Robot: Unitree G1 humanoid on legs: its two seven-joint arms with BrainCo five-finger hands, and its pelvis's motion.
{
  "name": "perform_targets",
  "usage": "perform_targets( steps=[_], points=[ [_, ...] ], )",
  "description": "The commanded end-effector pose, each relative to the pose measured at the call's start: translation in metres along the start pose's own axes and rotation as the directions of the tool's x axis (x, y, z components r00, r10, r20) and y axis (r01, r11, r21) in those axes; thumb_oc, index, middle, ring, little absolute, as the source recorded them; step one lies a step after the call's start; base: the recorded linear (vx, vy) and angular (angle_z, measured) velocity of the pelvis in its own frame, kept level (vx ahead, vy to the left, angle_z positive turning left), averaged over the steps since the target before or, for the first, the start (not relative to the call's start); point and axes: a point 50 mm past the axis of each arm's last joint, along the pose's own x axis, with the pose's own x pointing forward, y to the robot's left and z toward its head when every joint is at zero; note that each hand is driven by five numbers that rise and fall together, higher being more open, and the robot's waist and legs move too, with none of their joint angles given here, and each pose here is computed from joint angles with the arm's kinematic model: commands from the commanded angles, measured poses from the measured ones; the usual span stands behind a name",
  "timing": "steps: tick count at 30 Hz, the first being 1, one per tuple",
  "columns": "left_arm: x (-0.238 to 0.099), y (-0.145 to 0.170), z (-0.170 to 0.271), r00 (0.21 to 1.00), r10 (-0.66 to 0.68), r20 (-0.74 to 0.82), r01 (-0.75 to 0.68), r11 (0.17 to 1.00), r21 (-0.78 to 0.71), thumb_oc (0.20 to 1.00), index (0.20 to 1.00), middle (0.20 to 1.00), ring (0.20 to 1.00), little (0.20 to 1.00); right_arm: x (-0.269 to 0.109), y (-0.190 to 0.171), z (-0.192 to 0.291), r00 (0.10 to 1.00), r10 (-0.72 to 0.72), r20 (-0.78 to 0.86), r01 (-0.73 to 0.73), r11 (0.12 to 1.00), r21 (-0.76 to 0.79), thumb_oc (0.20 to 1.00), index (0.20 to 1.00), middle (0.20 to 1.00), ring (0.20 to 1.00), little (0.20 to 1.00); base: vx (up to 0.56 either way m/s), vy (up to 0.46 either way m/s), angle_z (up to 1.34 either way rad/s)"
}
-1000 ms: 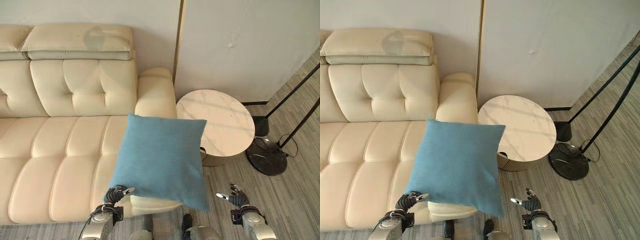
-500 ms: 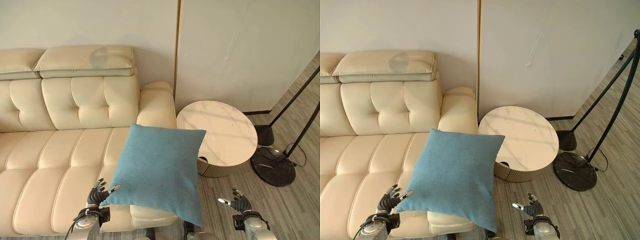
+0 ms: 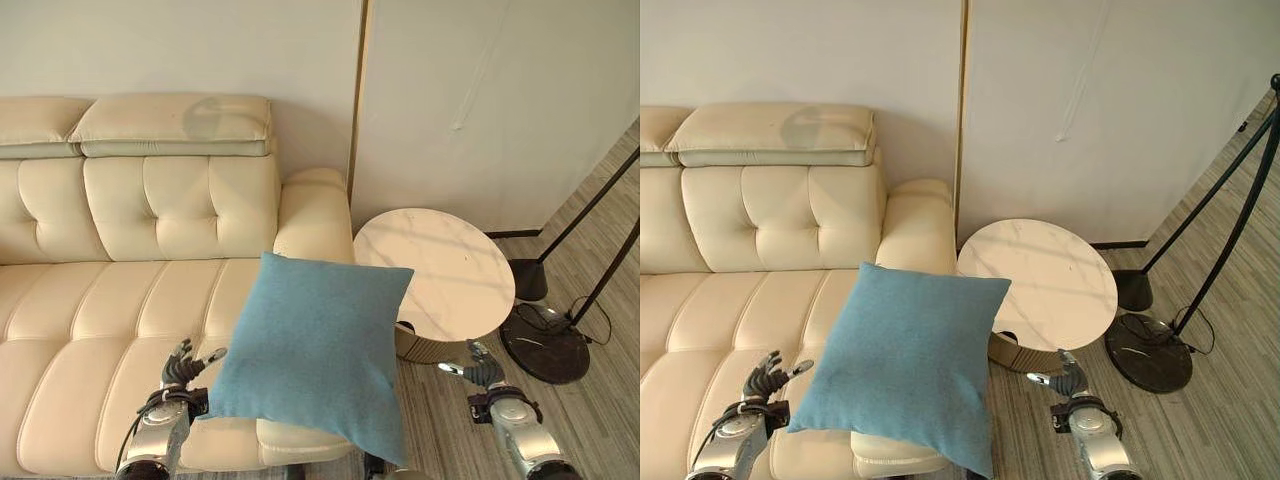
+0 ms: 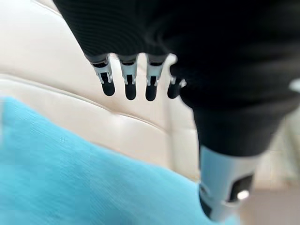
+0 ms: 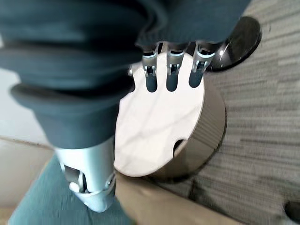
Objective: Pick up all the scattered cushions and arrange them neatly on the sofa.
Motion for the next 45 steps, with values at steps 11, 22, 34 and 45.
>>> perform_targets(
  steps=[11,22,34,45],
  points=[
    [0.026,-0.017,0.073,0.993,0.020,0.118,-0.029,0.997,0.076,1.000,1.000,1.000,1.000,1.000,0.027,0.037,0.076,0.988,-0.012,0.151,0.003,0.999,0.053,1.000,1.000,1.000,1.000,1.000,-0.09,0.042,-0.06],
    [0.002,-0.036,0.198,0.843,-0.115,0.525,0.057,0.990,0.125,1.000,1.000,1.000,1.000,1.000,0.026,0.023,0.157,0.919,-0.027,0.393,0.052,0.997,-0.053,1.000,1.000,1.000,1.000,1.000,-0.02,0.013,-0.01],
    [-0.014,-0.089,0.138,0.841,-0.331,0.429,0.323,0.942,0.094,1.000,1.000,1.000,1.000,1.000,0.014,0.029,0.162,0.896,0.049,0.442,0.015,0.990,-0.140,1.000,1.000,1.000,1.000,1.000,0.01,0.003,0.00],
    [-0.018,-0.097,0.086,0.876,-0.380,0.298,0.372,0.924,0.086,1.000,1.000,1.000,1.000,1.000,0.006,0.038,0.098,0.953,0.076,0.293,-0.063,0.997,-0.053,1.000,1.000,1.000,1.000,1.000,0.03,0.002,-0.01]
  ],
)
